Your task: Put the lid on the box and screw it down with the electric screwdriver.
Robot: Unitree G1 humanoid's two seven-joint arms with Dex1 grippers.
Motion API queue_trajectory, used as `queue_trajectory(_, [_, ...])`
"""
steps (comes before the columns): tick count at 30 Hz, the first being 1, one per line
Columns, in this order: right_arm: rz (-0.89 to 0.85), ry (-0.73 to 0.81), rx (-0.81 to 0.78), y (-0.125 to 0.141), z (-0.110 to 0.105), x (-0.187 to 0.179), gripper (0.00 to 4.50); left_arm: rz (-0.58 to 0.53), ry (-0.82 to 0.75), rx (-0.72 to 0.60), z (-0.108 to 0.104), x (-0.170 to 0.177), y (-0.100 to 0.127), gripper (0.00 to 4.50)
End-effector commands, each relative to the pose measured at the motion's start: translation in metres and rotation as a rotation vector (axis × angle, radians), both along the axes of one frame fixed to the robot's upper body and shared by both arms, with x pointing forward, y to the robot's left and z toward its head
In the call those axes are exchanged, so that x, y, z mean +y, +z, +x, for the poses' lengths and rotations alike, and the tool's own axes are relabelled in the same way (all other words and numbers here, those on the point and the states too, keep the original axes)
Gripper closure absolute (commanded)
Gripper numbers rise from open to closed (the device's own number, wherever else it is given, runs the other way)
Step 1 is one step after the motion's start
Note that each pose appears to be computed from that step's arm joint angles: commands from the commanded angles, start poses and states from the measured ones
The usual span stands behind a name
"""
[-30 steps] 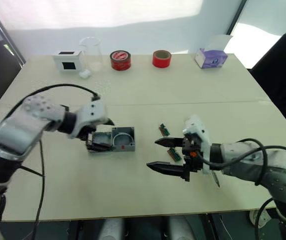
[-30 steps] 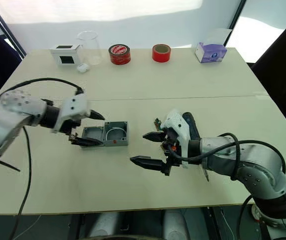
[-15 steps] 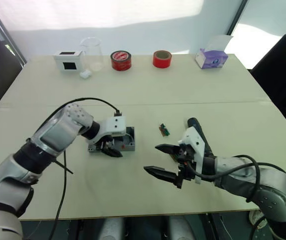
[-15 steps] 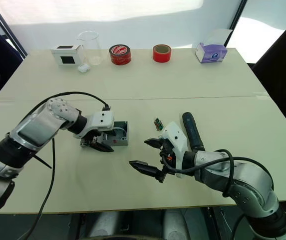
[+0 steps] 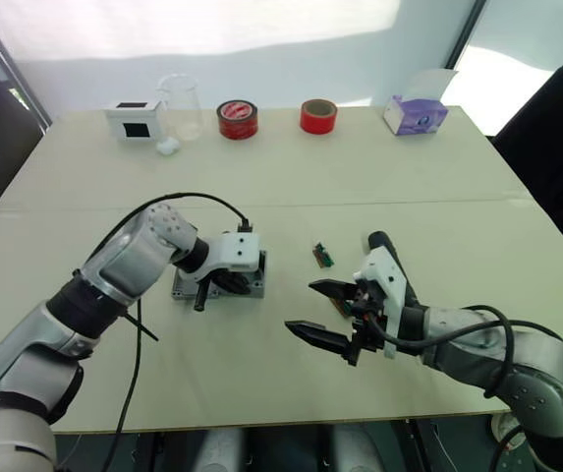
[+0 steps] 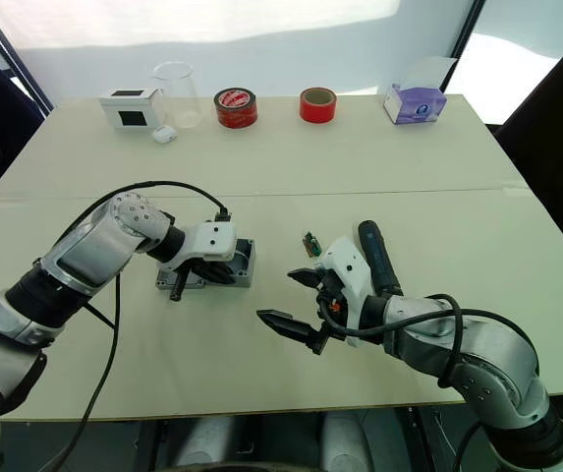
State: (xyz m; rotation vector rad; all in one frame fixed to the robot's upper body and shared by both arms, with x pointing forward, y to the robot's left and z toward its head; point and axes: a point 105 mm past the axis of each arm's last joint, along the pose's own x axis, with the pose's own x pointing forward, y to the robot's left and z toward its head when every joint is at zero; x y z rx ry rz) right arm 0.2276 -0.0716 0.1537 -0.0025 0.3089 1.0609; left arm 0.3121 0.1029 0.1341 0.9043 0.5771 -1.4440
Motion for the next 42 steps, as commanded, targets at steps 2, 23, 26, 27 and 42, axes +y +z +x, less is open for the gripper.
queue_trajectory(2, [0.01, 0.028, -0.012, 0.007, -0.007, 0.0, 0.0, -0.052, -0.236, -0.111, 0.003, -0.009, 0.029, 4.46])
queue_trajectory(23, [0.024, -0.075, -0.008, 0.012, -0.016, -0.005, 0.0, 0.104, -0.658, -0.056, 0.006, -0.024, 0.009, 3.9])
queue_trajectory(26, [0.023, -0.069, -0.007, 0.014, -0.016, -0.003, 0.0, 0.091, -0.644, -0.054, 0.008, -0.025, 0.013, 3.15])
queue_trajectory(27, [0.022, -0.063, -0.007, 0.014, -0.016, -0.002, 0.0, 0.076, -0.627, -0.056, 0.01, -0.026, 0.017, 2.68])
queue_trajectory(42, [-0.204, 0.319, -0.335, 0.043, 0.002, 0.037, 0.0, -0.157, 0.987, -0.063, 0.043, 0.115, 0.083, 2.49])
